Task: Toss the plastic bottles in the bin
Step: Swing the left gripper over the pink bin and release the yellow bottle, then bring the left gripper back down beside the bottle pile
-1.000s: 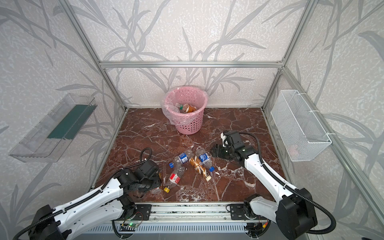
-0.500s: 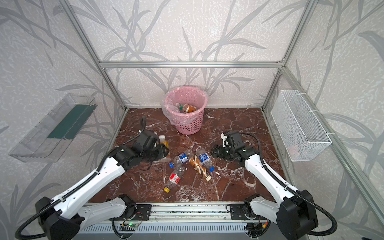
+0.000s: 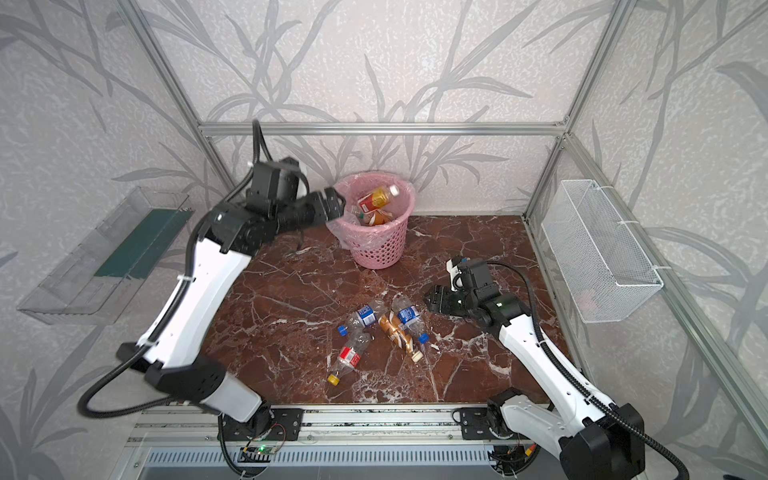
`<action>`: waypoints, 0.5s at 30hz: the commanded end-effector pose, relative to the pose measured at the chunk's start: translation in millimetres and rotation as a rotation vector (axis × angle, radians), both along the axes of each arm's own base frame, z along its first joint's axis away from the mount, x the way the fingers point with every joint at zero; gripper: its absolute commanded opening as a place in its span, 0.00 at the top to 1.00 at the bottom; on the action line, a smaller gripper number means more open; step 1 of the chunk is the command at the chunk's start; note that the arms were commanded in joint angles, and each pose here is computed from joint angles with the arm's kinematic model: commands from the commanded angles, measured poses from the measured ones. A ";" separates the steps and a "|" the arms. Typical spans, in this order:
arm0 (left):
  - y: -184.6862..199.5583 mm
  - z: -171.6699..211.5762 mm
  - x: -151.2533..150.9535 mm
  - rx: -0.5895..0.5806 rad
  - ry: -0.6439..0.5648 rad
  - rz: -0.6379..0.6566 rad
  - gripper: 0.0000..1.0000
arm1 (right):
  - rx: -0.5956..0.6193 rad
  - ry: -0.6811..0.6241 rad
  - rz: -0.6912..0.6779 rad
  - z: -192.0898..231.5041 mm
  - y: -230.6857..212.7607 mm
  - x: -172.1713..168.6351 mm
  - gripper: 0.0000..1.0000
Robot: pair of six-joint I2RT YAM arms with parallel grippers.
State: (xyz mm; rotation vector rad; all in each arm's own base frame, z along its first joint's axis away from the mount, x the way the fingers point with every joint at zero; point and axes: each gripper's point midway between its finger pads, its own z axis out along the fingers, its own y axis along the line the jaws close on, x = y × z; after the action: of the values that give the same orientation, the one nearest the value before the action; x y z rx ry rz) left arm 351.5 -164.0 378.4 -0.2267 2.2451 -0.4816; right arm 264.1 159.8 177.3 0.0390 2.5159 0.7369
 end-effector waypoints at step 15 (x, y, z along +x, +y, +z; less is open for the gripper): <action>45.6 -135.0 -83.5 -0.064 0.170 0.091 0.06 | -0.010 0.077 0.017 -30.1 2.9 -11.5 0.25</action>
State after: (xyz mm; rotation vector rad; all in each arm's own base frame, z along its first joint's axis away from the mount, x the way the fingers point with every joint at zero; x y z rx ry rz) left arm 266.6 -117.0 239.0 -0.3805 2.4173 -0.4459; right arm 255.9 160.2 151.5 0.0460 2.5813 0.7331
